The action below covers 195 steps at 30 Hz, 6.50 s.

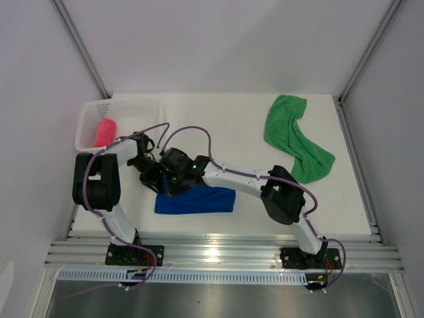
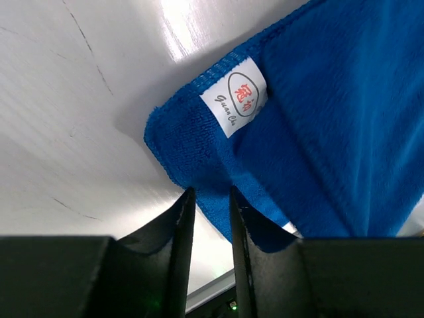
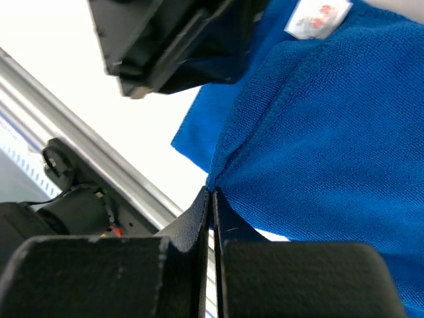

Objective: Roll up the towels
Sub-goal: Fold the towel

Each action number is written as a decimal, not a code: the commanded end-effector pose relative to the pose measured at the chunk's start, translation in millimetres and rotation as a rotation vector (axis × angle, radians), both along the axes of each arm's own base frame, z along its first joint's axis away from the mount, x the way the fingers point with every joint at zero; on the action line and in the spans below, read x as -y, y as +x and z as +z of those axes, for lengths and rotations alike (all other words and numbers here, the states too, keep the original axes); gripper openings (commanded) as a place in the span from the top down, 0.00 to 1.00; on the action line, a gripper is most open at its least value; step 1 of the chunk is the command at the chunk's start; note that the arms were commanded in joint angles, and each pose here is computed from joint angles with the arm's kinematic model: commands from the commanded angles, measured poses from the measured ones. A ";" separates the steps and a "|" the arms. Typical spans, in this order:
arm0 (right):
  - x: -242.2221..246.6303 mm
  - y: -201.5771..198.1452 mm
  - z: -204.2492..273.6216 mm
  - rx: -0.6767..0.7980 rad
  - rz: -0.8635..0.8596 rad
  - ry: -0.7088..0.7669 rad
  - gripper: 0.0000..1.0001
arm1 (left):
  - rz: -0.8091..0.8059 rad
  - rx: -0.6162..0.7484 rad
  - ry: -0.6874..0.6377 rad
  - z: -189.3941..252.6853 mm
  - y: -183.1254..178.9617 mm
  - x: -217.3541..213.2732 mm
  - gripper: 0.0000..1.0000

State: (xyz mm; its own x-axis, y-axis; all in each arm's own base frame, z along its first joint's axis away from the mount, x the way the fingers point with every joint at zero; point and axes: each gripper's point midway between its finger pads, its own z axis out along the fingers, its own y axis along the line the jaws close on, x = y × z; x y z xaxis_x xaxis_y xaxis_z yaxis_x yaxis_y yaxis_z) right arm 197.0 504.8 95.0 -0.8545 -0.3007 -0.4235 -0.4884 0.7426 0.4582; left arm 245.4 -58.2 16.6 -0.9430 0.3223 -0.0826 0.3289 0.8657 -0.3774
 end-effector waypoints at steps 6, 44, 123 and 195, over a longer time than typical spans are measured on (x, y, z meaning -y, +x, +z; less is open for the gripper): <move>-29.6 -1.5 31.3 0.052 0.025 0.111 1.00 | 0.007 0.022 0.001 -6.0 7.0 -0.6 0.73; 71.5 4.0 71.9 0.168 -0.025 0.133 0.56 | 0.011 0.142 0.039 61.9 5.7 -21.6 0.55; 225.6 -22.8 -76.4 -0.109 -0.329 0.038 0.83 | -0.144 0.306 0.206 22.7 51.6 -2.8 0.72; 203.0 25.4 7.0 0.430 0.166 -0.115 0.66 | -0.271 0.123 0.106 27.7 -54.6 5.0 0.99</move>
State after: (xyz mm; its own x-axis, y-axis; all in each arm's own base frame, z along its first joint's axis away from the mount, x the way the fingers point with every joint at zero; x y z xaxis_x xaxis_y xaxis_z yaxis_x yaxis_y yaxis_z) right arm 250.0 299.7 120.5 -0.6399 -0.3030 -0.7062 -0.6051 0.7652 0.2199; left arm 187.3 -60.9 39.7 -0.8085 0.5736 -0.1316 0.5881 0.7784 -0.2197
